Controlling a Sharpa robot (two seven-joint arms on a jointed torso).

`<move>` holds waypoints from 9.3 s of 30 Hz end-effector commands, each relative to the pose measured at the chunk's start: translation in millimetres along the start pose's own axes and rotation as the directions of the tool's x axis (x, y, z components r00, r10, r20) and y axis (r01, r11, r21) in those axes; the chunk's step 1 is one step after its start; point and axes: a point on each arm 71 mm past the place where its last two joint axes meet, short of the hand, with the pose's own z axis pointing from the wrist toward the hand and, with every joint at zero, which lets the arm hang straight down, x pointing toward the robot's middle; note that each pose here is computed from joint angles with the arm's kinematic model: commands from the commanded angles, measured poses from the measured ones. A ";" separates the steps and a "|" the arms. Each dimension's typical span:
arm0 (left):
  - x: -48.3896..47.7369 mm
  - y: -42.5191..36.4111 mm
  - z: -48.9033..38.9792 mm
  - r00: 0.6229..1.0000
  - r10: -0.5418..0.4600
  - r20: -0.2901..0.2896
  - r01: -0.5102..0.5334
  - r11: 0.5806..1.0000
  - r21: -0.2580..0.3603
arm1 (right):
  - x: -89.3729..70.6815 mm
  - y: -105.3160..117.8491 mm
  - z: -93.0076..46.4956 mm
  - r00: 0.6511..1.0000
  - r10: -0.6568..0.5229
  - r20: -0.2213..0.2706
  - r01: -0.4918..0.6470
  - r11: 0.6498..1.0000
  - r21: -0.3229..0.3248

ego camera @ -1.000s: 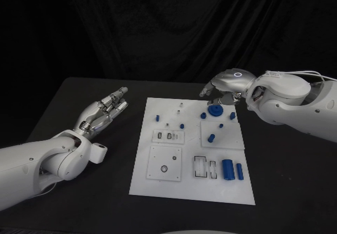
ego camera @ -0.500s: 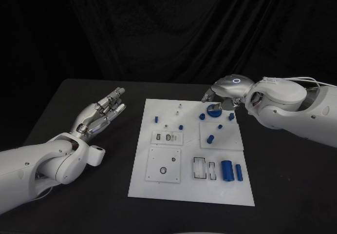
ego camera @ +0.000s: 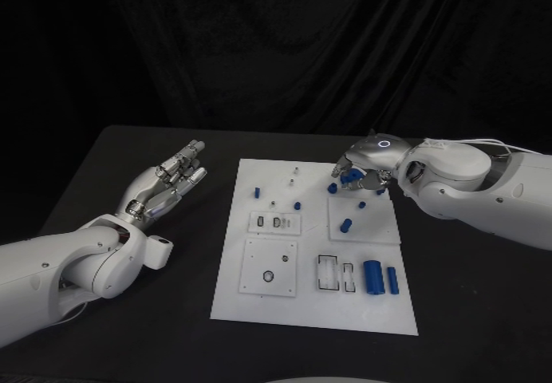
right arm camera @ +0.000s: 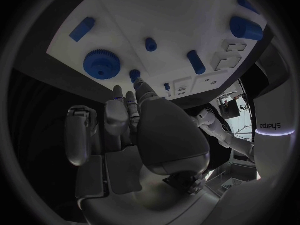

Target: Assemble the parts on the task board

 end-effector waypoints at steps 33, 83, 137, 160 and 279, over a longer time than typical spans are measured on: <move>-0.5 -14.7 1.7 0.998 -0.041 -0.037 0.049 0.973 0.227 | 17.3 9.3 14.9 1.000 0.002 0.001 -0.002 1.000 -0.031; 2.3 -11.3 6.5 0.997 -0.060 -0.054 0.070 0.975 0.210 | -41.9 25.8 72.9 0.988 -0.003 0.155 0.016 0.996 -0.083; 4.3 -9.0 9.6 0.994 -0.074 -0.076 0.088 0.976 0.198 | -16.8 34.5 93.4 0.997 0.038 0.063 -0.033 0.996 -0.082; 3.8 -7.1 11.4 0.994 -0.076 -0.080 0.090 0.977 0.192 | -13.6 34.6 94.8 0.999 0.038 0.029 -0.036 0.998 -0.045; 0.0 -3.6 10.7 0.991 -0.089 -0.096 0.104 0.980 0.172 | 26.0 -40.5 -9.1 0.993 0.112 0.042 -0.118 0.969 0.217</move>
